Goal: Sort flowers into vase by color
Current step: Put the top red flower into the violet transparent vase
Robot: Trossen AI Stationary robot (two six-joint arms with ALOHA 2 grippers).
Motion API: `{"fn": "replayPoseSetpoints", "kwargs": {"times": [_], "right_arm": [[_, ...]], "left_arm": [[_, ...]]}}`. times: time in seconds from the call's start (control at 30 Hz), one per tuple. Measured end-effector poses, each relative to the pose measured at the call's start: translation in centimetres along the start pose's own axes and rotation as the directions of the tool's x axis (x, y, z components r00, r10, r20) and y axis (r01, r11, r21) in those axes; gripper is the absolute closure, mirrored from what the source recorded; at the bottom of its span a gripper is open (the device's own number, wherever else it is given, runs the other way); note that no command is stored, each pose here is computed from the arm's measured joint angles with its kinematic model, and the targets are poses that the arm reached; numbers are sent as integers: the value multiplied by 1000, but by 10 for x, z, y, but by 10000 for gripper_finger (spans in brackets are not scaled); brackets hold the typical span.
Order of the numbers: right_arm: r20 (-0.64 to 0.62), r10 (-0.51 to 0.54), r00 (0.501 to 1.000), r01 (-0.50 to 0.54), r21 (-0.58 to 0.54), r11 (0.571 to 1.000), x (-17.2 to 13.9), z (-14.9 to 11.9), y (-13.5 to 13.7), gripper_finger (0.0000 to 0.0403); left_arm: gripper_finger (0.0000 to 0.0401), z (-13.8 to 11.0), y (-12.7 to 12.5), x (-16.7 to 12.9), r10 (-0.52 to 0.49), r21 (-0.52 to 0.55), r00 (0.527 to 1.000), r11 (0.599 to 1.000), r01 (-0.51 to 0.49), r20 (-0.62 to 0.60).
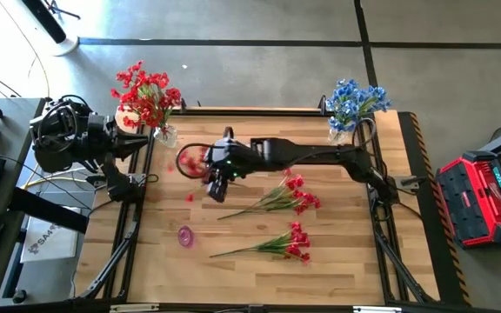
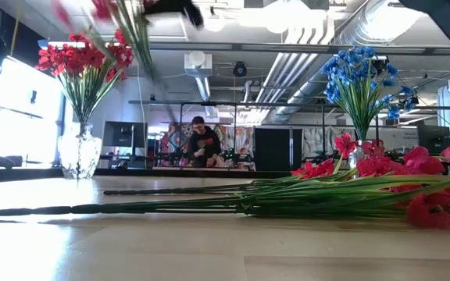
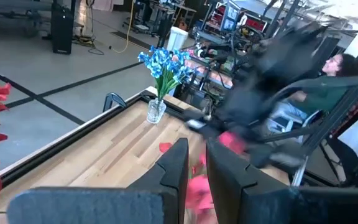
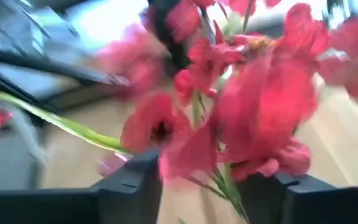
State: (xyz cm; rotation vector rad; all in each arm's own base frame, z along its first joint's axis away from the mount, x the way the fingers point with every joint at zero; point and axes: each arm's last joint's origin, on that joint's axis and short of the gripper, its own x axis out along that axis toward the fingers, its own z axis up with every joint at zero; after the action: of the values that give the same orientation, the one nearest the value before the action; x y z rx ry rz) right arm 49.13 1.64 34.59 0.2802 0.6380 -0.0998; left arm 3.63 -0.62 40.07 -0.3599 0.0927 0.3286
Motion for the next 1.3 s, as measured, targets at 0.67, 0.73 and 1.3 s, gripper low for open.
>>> {"fn": "replayPoseSetpoints", "kwargs": {"times": [0.67, 0.73, 1.3], "right_arm": [[-424, -187, 886, 75, -267, 961, 98, -76, -80, 146], [-457, -157, 875, 41, -253, 967, 111, -85, -88, 155], [-437, -81, 896, -4, -191, 982, 159, -110, -119, 251]], "left_arm": [[359, -20, -26, 8, 21, 105, 993, 994, -9, -112], [359, -24, -26, 9, 30, 87, 988, 996, -17, -154], [359, -40, -29, 11, 109, 96, 949, 992, -84, -297]]}}
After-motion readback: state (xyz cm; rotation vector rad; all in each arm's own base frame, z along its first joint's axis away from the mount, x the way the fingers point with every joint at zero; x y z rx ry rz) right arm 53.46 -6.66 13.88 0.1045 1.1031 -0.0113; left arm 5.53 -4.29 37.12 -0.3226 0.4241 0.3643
